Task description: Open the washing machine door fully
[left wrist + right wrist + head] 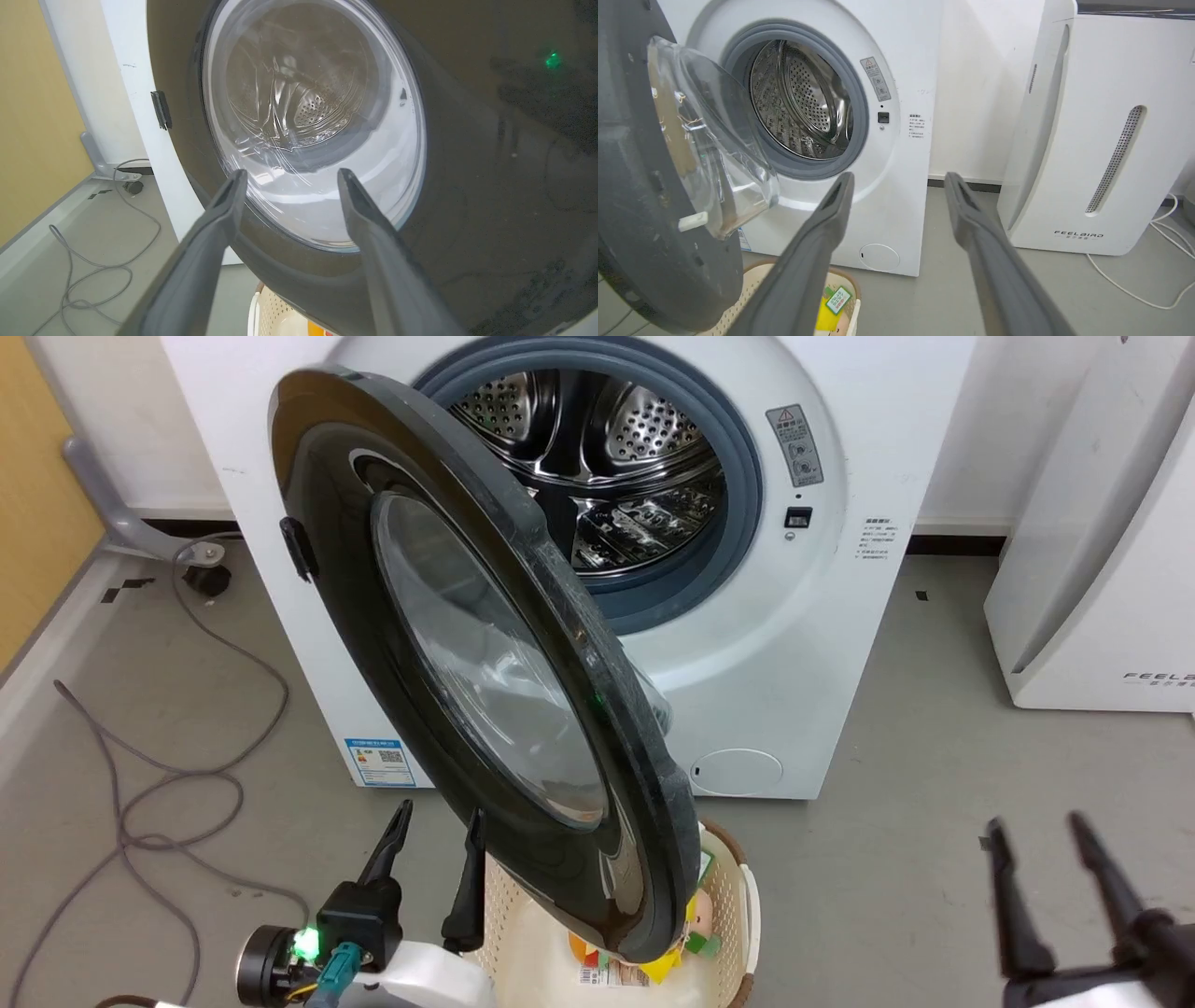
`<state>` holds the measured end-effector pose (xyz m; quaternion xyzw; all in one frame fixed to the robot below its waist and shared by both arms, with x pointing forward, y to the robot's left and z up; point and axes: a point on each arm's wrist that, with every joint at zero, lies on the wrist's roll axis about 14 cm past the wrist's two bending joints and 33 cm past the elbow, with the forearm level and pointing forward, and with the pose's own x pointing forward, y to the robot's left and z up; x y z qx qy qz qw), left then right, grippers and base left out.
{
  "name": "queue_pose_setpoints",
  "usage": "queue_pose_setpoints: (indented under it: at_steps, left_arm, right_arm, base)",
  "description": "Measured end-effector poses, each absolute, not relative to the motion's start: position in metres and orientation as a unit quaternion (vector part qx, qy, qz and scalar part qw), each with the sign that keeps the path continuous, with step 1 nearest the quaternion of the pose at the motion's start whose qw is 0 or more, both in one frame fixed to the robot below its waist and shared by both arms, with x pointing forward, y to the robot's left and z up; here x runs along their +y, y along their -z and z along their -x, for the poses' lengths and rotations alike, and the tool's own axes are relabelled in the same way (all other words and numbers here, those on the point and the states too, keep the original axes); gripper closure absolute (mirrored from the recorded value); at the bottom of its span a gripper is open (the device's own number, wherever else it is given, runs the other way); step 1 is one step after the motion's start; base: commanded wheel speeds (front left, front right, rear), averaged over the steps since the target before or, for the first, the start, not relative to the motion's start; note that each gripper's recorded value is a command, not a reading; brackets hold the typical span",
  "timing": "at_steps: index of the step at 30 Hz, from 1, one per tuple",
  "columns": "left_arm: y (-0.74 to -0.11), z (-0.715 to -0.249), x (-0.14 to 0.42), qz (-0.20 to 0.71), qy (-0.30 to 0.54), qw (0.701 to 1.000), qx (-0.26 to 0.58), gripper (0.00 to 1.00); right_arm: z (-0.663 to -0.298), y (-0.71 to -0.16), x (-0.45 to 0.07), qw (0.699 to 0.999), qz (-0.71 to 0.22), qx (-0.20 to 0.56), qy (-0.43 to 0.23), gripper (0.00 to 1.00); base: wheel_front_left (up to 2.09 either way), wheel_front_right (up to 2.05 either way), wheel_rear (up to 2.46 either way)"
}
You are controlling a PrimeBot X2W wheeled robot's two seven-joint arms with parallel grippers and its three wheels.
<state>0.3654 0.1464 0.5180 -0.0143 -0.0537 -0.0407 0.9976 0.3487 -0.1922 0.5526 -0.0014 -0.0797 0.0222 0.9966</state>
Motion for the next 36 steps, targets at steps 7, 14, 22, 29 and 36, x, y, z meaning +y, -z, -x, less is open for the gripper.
queue_pose_setpoints:
  at_steps: [7,14,22,29,36]
  left_arm:
    - [-0.509,-0.36,0.151,0.015,0.034,0.998,-0.041,0.0]
    - [-0.5,-0.358,0.152,0.012,0.035,0.999,-0.027,0.94]
    - [-0.499,-0.358,0.151,0.014,0.038,0.999,-0.025,1.0]
    - [-0.513,-0.362,0.152,0.031,0.035,0.998,-0.047,1.0]
    - [-0.578,-0.379,0.154,0.034,0.034,0.989,-0.143,1.0]
  right_arm:
    - [-0.341,-0.53,-0.187,0.999,-0.003,-0.032,-0.029,0.0]
    - [-0.341,-0.523,-0.188,0.999,-0.009,-0.021,-0.028,0.0]
    - [-0.342,-0.519,-0.189,0.999,-0.017,-0.014,-0.026,0.0]
    - [-0.343,-0.518,-0.19,0.999,-0.017,-0.012,-0.025,0.0]
    - [-0.345,-0.517,-0.189,0.999,-0.019,-0.009,-0.026,0.0]
  base:
    - [0.0,0.0,0.0]
    - [0.0,0.0,0.0]
    - [0.0,0.0,0.0]
    - [0.0,0.0,0.0]
    - [0.0,0.0,0.0]
